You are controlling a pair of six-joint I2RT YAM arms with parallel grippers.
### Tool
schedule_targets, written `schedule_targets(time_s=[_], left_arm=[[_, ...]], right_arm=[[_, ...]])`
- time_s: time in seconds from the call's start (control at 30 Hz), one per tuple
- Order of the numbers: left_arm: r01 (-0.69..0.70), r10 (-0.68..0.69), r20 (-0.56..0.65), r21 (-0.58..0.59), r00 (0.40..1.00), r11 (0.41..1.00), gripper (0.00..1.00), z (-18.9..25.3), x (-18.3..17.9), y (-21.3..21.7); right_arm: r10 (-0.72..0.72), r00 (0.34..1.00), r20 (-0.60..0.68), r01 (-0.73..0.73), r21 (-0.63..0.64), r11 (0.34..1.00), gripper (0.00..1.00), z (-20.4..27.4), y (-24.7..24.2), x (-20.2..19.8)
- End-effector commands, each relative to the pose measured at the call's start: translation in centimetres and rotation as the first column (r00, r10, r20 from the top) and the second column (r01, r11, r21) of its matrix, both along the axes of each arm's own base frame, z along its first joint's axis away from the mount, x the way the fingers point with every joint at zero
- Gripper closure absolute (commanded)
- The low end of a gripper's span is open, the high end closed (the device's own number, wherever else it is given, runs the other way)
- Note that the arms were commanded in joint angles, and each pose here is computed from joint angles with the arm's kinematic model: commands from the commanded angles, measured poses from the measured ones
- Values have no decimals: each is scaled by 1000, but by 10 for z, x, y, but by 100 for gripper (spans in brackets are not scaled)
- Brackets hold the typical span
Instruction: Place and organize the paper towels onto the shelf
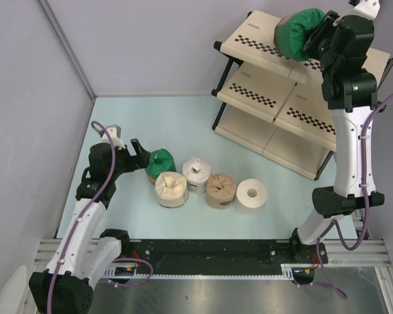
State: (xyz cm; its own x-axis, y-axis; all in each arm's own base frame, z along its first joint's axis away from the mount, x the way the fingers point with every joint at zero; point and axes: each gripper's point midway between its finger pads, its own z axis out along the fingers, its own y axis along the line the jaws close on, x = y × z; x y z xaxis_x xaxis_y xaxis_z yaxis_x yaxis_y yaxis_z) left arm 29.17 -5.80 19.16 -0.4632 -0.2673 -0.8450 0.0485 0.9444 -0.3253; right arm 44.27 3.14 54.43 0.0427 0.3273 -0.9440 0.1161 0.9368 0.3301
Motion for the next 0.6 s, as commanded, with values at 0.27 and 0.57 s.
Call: schedule_targets(time_s=[0.27,0.57], left_arm=[[4,-5,17,7,1000,1000,0,6,0,1],[-14,13,25,15,1000,1000,0,8,0,5]], right_arm=[[6,992,124,-13,48,999,64,41,-7,-41],[4,996,88,-7,33,999,58,30,-10,-40]])
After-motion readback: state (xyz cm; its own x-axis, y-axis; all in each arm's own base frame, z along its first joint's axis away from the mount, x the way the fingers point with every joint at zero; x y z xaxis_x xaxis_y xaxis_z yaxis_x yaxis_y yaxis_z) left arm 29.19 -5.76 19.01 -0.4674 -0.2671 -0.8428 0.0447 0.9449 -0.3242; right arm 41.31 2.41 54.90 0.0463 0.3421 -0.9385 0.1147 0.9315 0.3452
